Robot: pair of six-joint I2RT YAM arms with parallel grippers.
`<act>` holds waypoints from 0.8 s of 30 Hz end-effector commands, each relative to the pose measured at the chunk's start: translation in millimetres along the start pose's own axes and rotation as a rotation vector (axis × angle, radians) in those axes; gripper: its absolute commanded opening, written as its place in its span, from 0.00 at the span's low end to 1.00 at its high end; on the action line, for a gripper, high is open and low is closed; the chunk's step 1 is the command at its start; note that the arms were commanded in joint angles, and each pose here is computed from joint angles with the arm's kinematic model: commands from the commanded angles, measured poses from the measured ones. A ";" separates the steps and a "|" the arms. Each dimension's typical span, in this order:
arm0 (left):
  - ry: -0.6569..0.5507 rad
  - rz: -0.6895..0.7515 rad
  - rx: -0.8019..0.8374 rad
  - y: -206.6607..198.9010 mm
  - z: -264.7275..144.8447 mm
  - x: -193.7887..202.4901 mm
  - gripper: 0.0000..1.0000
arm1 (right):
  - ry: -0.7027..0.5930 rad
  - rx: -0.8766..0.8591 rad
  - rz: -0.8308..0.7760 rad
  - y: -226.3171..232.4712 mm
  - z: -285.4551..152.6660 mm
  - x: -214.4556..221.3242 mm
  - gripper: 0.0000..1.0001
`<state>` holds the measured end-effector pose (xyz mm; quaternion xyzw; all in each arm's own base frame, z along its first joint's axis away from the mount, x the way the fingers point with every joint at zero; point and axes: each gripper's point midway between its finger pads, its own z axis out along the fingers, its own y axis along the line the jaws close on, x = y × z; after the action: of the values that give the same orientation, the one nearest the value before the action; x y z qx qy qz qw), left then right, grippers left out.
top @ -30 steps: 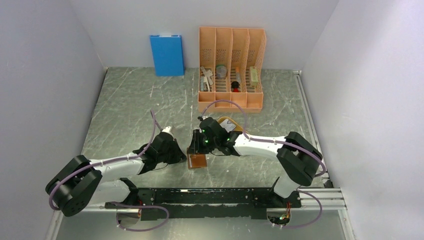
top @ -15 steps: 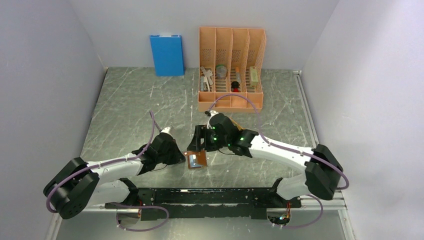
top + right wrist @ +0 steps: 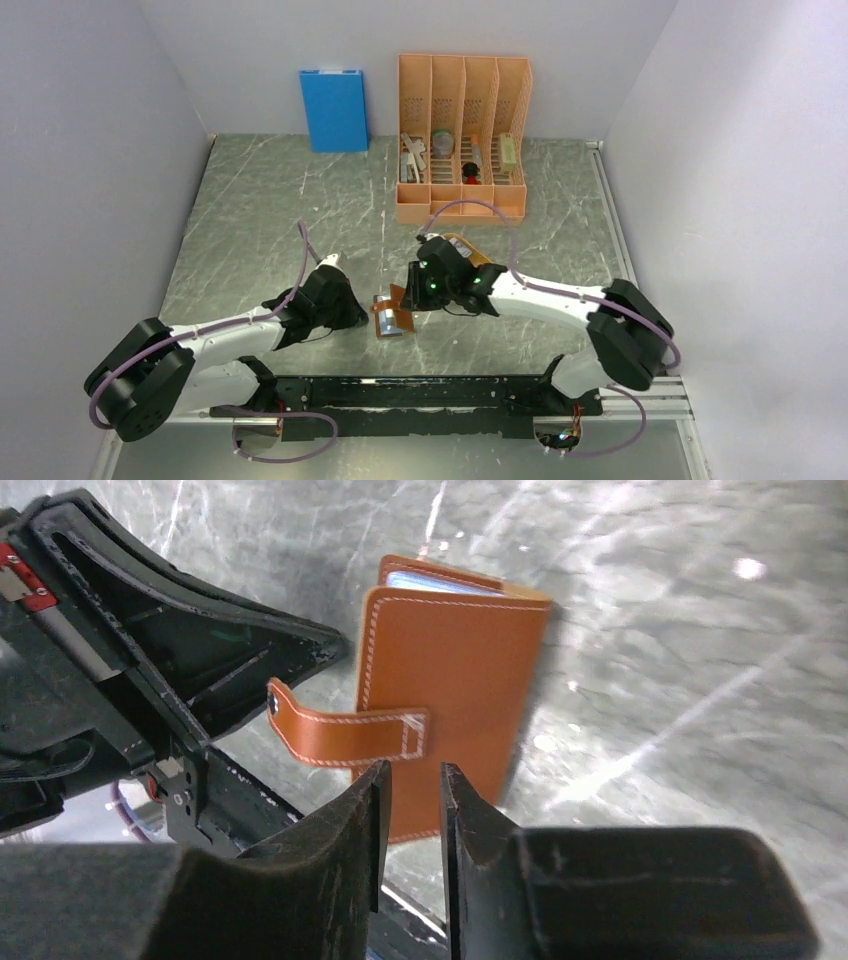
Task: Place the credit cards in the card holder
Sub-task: Close the card holder at the center of the board.
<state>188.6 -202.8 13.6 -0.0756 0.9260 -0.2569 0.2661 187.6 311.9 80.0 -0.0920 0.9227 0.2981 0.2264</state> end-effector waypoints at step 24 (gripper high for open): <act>-0.106 0.026 -0.157 19.9 -48.5 -28.1 0.34 | 0.176 0.127 -0.065 -10.8 70.5 46.3 0.29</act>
<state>179.6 -157.1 25.0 -0.0978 0.9379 -0.1688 0.2868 180.5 360.9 30.3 -0.1339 0.9363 0.2744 0.1737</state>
